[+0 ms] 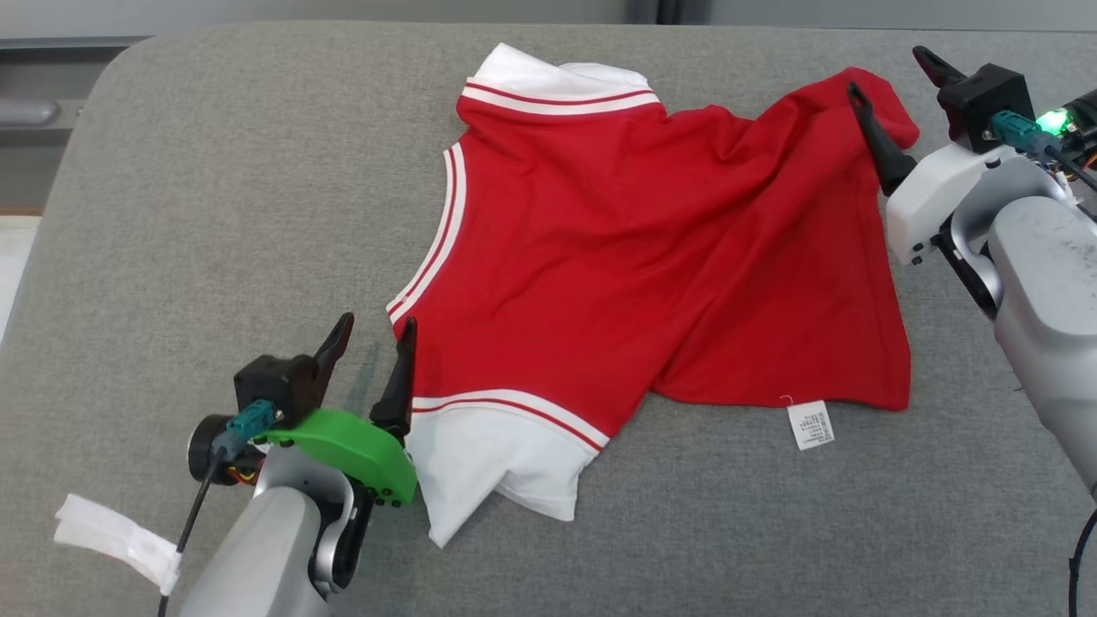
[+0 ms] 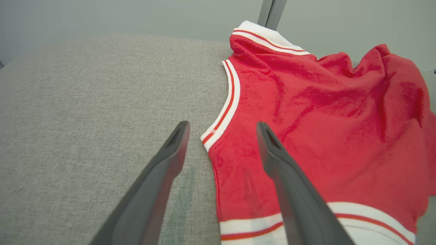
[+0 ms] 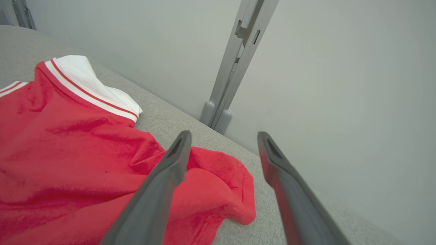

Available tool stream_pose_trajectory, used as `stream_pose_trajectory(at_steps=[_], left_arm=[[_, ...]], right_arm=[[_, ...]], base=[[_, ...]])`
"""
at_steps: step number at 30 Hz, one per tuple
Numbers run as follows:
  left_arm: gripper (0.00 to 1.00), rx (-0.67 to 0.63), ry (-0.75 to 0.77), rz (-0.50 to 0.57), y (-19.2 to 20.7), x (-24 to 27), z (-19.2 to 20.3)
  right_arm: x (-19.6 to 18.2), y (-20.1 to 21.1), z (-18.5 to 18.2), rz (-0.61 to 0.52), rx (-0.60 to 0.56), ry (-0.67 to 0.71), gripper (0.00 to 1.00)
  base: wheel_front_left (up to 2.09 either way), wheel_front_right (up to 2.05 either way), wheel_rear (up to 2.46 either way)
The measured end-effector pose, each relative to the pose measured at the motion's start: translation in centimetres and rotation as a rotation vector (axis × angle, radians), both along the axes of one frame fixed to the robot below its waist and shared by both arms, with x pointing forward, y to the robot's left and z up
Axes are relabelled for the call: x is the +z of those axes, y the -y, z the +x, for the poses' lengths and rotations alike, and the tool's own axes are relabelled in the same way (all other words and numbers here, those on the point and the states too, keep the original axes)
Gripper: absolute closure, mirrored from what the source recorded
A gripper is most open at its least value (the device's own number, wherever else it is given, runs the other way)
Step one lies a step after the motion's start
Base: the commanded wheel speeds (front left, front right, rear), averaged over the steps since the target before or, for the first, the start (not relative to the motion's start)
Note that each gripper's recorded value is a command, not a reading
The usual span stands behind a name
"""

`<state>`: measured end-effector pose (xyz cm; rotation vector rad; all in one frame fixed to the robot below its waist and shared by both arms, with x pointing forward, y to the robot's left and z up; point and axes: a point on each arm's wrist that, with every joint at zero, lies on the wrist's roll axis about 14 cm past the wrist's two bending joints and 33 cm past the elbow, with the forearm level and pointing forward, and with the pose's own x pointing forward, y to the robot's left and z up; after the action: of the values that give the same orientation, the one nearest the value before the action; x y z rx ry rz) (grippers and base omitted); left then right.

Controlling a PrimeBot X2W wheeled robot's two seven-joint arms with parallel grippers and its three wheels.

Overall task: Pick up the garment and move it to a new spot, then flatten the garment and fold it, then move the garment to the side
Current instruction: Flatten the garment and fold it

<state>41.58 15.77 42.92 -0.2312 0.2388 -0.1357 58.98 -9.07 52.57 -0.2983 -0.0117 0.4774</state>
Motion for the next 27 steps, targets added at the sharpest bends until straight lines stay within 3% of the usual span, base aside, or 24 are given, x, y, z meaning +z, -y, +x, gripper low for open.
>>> stream_pose_trajectory(at_steps=[8, 14, 15, 17, 18, 27], left_arm=[[0.00, -0.104, -0.205, 0.071, 1.0, -4.7, 1.6], [0.00, -0.173, -0.265, 0.065, 2.9, -6.3, 2.2], [0.05, -0.183, -0.271, 0.067, 3.3, -6.4, 2.4], [0.86, -0.202, -0.275, 0.065, 3.8, -6.5, 2.6], [1.00, -0.213, -0.275, 0.063, 4.2, -6.5, 2.8], [1.00, -0.152, -0.097, 0.064, 3.6, -3.5, 7.7]], right_arm=[[0.2, 1.5, -2.5, 0.039, 0.002, 0.040, 0.00], [0.1, 3.7, -3.8, 0.052, -0.037, 0.057, 0.00], [0.2, 4.1, -4.0, 0.057, -0.046, 0.061, 0.00], [0.5, 4.6, -4.2, 0.066, -0.057, 0.071, 0.00], [0.6, 4.8, -4.4, 0.069, -0.062, 0.076, 0.00], [-0.7, 6.7, -5.6, 0.101, -0.124, 0.064, 0.00]], base=[[0.00, 0.00, 0.00], [0.00, 0.00, 0.00], [0.00, 0.00, 0.00], [0.00, 0.00, 0.00], [0.00, 0.00, 0.00], [0.00, 0.00, 0.00]])
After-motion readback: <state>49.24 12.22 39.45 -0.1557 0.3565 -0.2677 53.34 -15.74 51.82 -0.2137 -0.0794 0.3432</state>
